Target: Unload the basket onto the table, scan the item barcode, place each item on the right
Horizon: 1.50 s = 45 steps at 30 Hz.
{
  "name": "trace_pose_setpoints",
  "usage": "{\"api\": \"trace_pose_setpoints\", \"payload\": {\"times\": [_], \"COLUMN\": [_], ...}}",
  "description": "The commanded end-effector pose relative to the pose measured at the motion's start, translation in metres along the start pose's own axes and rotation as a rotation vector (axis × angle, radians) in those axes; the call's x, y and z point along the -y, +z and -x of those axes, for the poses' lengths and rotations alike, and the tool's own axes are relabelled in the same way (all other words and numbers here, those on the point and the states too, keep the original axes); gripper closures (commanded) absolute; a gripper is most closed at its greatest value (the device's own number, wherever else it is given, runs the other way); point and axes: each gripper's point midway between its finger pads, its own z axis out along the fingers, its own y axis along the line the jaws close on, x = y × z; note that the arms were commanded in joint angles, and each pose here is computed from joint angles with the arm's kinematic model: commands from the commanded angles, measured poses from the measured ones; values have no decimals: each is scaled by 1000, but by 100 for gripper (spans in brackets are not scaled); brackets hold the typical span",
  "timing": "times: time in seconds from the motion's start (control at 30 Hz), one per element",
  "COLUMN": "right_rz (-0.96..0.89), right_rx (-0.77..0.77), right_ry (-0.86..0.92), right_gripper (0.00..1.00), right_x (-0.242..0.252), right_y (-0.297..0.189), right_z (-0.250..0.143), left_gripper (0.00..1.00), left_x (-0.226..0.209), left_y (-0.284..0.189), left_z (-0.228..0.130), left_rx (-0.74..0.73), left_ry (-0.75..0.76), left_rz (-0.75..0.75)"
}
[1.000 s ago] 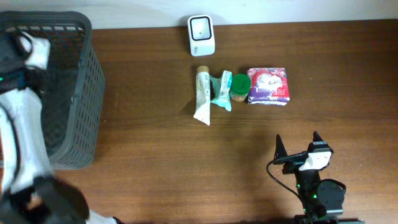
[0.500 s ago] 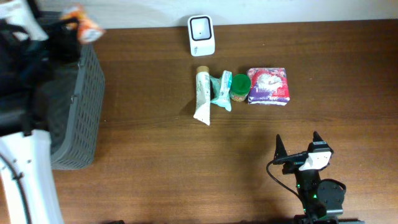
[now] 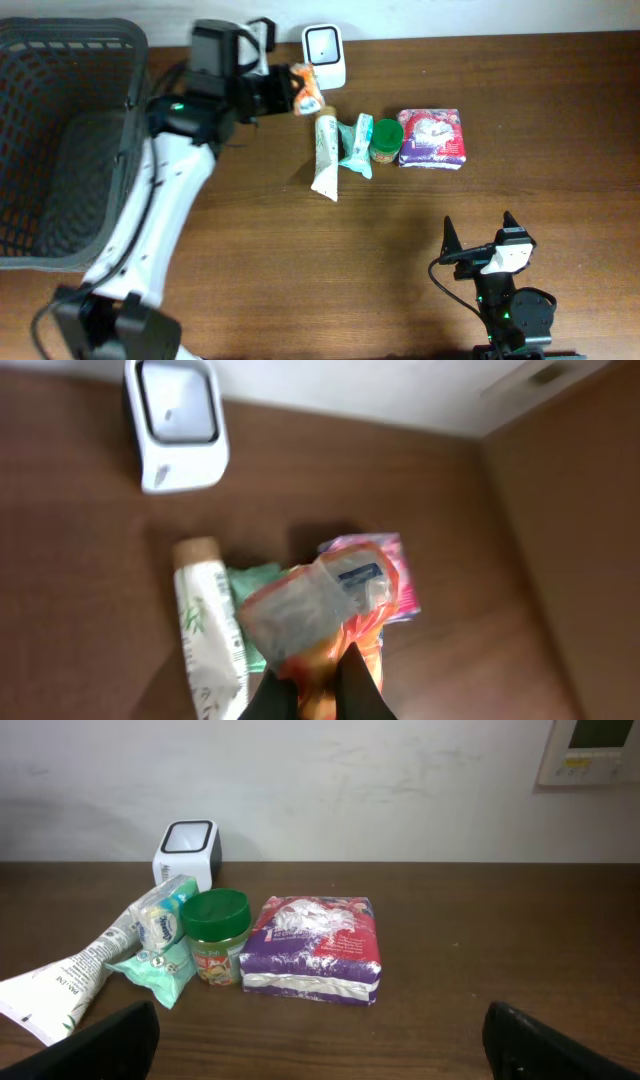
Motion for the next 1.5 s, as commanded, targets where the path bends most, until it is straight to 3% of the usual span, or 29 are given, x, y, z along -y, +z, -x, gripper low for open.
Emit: {"api": "trace_pose_setpoints", "payload": {"times": [0.0,0.23,0.43,0.6,0.67,0.73,0.83,0.97,1.07,1.2,1.4,1.47], "right_rz": [-1,-1,-1,-1,-1,-1,-1,-1,-1,-1,-1,-1], "right_rx": [-7,-7,-7,-7,-7,-7,-7,-7,-7,-7,-7,-7], "right_ry": [4,4,4,4,4,4,4,4,4,4,4,4], "right_gripper": [1,1,1,1,1,1,1,1,1,1,1,1], "right_x": [0,0,0,0,0,0,0,0,0,0,0,0], "right_y": [0,0,0,0,0,0,0,0,0,0,0,0], "right_z": [-4,-4,-4,-4,-4,-4,-4,-4,-4,-4,-4,-4], "left_gripper": [99,100,93,72,69,58,51,50,47,34,11,8], "left_x": [-10,-27,-47,-54,-52,-45,-34,-20,-4,4,20,22], "left_y": [37,99,135,146,148,150,152,151,135,96,-13,-54], "left_z": [-20,-59,-90,-100,-98,-97,-95,-88,-78,-50,-2,7], "left_rx": [-44,-132,-209,-232,-226,-219,-210,-204,-200,-142,6,53], "left_ry": [4,29,23,20,24,30,37,43,47,46,151,193], "left_rz": [90,181,218,227,220,195,148,89,36,26,27,41]}}
